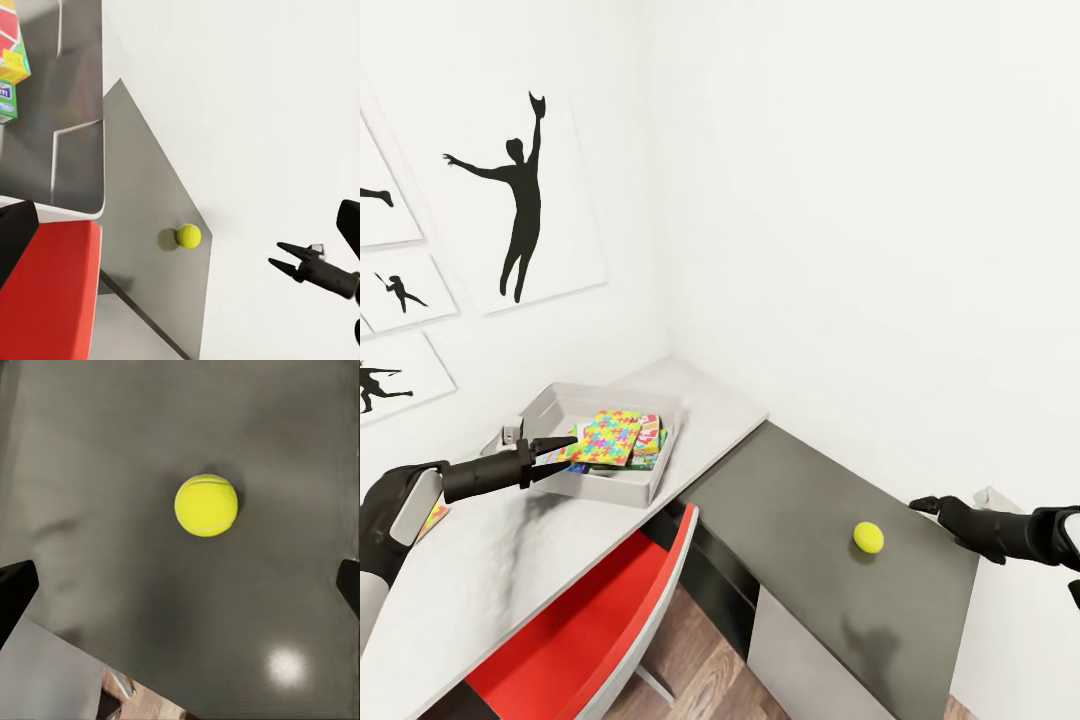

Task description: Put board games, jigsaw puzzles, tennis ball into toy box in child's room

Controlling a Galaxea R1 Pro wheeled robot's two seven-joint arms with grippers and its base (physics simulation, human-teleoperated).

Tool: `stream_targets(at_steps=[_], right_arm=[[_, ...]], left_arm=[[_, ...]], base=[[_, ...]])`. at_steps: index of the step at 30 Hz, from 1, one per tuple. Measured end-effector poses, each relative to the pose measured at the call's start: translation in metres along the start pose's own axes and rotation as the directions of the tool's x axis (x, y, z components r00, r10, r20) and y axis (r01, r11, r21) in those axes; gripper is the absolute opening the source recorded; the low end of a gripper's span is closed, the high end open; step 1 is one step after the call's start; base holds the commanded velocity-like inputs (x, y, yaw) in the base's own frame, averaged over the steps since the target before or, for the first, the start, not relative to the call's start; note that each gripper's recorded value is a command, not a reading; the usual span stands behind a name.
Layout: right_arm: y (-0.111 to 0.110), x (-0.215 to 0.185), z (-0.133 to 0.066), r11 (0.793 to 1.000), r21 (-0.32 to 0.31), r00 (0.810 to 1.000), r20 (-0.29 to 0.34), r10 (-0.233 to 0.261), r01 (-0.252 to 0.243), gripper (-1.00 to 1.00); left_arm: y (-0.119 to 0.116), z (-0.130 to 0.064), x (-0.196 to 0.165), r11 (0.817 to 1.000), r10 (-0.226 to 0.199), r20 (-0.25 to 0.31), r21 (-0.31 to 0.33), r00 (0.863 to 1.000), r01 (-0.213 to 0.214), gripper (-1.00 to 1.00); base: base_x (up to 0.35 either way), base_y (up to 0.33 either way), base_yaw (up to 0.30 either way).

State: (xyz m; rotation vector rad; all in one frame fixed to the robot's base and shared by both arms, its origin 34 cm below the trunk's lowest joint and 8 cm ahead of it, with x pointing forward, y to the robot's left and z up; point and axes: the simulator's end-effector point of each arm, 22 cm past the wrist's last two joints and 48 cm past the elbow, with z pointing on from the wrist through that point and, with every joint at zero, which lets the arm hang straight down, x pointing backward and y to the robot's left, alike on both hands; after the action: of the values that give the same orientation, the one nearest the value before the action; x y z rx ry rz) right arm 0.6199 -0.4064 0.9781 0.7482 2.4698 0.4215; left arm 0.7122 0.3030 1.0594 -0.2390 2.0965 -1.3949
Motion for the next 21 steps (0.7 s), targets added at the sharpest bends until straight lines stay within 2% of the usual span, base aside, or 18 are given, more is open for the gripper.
stream_targets(at_steps=[4,7,12,16,21], right_arm=[[-0.023,-0.018,-0.002,0.987,0.158,0.999,0.039,-0.024,0.018,1.0],[-0.019,-0.022,0.002,0.978,0.209,0.998,0.041,-0.036,0.027,1.0],[0.015,-0.012,0.027,0.972,0.227,0.998,-0.014,-0.067,0.069,1.0],[0.048,-0.004,0.048,0.973,0.212,0.994,-0.065,-0.085,0.097,1.0],[0.08,0.007,0.066,0.977,0.183,0.99,-0.116,-0.086,0.106,1.0]], left_arm=[[0.0,0.0,0.0,1.0,0.0,0.0,0.0,1.0,0.0,1.0],[0.0,0.0,0.0,1.0,0.0,0.0,0.0,1.0,0.0,1.0],[0.0,0.0,0.0,1.0,0.0,0.001,0.0,1.0,0.0,1.0],[0.0,-0.001,-0.001,1.0,0.0,0.001,-0.001,1.0,0.0,1.0],[0.001,-0.004,-0.002,1.0,0.002,0.004,-0.005,1.0,-0.002,1.0]], base=[[0.0,0.0,0.0],[0.0,0.0,0.0],[0.0,0.0,0.0],[0.0,0.0,0.0],[0.0,0.0,0.0]])
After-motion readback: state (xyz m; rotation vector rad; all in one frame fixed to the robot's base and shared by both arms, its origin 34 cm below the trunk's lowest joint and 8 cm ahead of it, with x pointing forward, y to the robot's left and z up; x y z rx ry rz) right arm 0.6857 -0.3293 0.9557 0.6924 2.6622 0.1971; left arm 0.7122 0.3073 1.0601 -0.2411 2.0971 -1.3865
